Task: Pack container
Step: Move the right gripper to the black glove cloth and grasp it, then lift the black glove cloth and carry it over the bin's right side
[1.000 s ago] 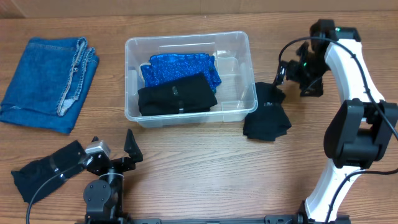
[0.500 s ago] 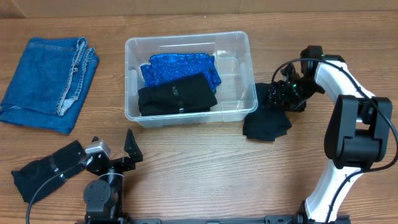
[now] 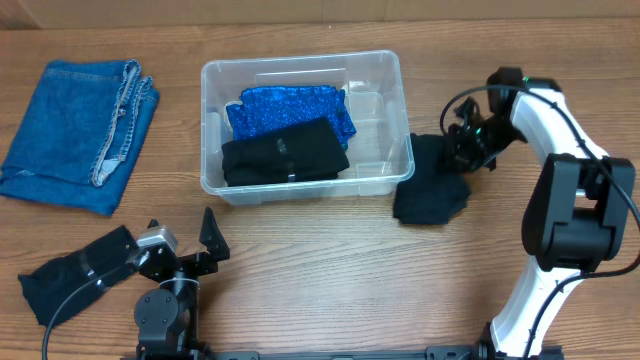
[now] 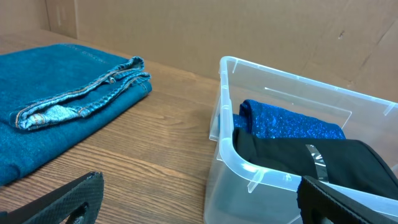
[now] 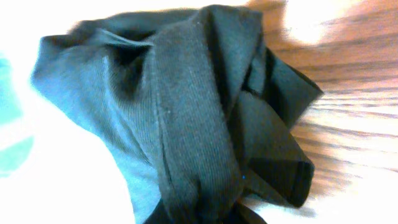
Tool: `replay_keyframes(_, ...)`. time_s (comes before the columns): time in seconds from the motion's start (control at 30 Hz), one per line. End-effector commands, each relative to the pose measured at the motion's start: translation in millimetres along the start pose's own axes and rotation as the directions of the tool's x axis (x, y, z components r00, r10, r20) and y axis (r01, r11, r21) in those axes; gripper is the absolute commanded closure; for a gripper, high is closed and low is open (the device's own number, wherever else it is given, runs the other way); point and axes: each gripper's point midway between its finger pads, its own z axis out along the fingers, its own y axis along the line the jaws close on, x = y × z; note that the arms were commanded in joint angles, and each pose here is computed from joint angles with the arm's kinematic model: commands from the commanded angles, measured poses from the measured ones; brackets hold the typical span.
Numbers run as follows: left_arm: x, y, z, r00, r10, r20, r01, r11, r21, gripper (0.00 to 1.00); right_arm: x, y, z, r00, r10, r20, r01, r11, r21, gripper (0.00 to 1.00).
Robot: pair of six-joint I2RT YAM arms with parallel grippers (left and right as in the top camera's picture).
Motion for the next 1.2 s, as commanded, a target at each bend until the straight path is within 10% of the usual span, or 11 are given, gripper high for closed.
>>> replay_keyframes(0.0,-2.3,3.2,-0.4,1.000,0.010,0.015,-0.010,1.000,-0.016,0.00,-26.6,20.5,-76.6,0.981,-0.049,0.186,0.048,0.999,0.009,0.96)
replay_keyframes(0.43,-2.3,3.2,-0.4,1.000,0.010,0.015,-0.010,1.000,-0.016,0.00,-7.6,118.8,-199.0,0.866,-0.228,0.445,0.250,0.968,0.008,0.96)
replay_keyframes(0.77,-2.3,3.2,-0.4,1.000,0.010,0.015,-0.010,1.000,-0.016,0.00,33.2,226.0,-176.8,0.787,-0.427,0.444,0.496,0.867,-0.045,0.96)
replay_keyframes(1.17,-2.3,3.2,-0.4,1.000,0.010,0.015,-0.010,1.000,-0.016,0.00,18.2,264.2,-113.1,0.828,-0.404,0.389,0.453,0.890,-0.039,0.96)
